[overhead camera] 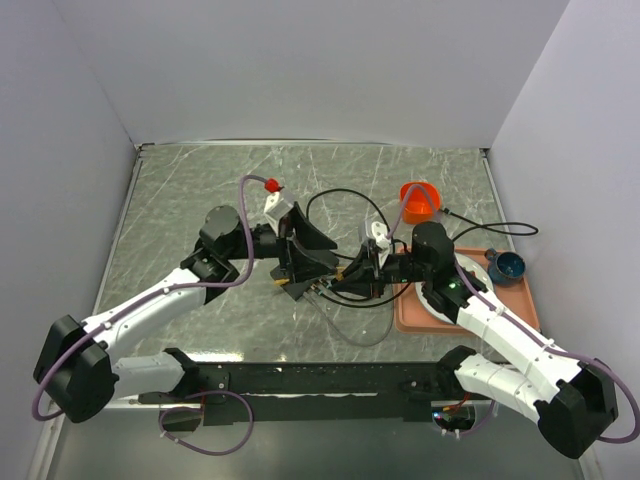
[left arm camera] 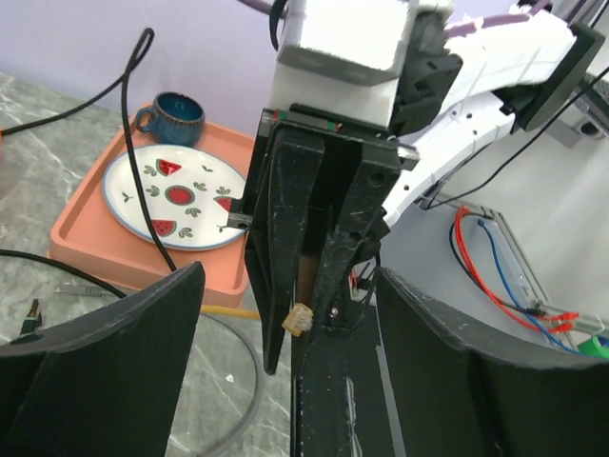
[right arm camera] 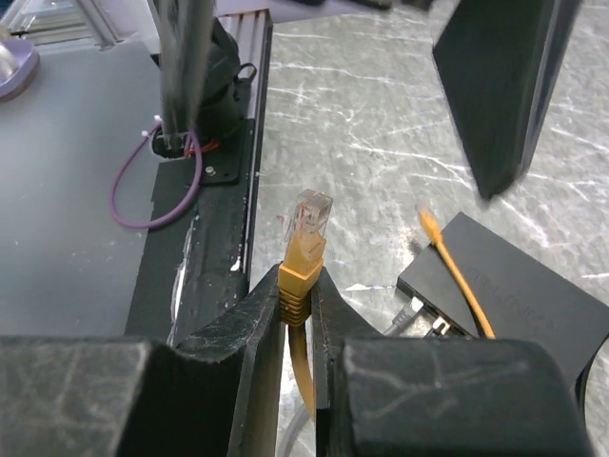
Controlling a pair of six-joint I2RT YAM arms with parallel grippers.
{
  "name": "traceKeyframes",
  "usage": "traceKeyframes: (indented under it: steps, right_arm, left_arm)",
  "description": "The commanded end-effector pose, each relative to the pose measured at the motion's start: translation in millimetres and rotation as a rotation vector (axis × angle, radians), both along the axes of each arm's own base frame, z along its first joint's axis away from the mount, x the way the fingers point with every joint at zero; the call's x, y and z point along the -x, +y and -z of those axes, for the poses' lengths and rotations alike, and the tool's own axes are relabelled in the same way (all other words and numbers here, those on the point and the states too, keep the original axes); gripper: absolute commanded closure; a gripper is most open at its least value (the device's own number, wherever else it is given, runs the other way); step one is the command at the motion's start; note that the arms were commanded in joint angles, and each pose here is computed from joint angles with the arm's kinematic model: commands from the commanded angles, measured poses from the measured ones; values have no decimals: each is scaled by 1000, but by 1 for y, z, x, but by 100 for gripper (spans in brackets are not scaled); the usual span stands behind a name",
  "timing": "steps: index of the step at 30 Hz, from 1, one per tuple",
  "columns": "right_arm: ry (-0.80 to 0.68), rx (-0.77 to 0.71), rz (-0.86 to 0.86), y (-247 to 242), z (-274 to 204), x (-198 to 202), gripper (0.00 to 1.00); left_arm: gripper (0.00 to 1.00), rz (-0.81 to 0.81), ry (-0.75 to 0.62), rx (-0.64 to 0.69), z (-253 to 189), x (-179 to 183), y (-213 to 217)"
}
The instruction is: Insert the plug into the switch port
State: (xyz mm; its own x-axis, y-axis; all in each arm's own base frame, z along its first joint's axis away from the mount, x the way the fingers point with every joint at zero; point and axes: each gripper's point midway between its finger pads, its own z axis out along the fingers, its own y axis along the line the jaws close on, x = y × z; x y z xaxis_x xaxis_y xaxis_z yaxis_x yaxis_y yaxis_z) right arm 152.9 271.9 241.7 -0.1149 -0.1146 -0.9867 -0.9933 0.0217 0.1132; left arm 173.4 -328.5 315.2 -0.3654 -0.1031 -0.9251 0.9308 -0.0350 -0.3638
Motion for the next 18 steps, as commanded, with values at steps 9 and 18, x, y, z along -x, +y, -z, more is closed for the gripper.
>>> traceKeyframes:
  steps: [9, 18]
  right_arm:
    - [-68, -75, -52, 2, -41, 7, 100]
    - [-52, -51, 151, -3, -41, -23, 55]
  left_arm:
    - [51, 51, -35, -46, 5, 3, -24]
    - [99, -52, 25, -33, -4, -15, -29]
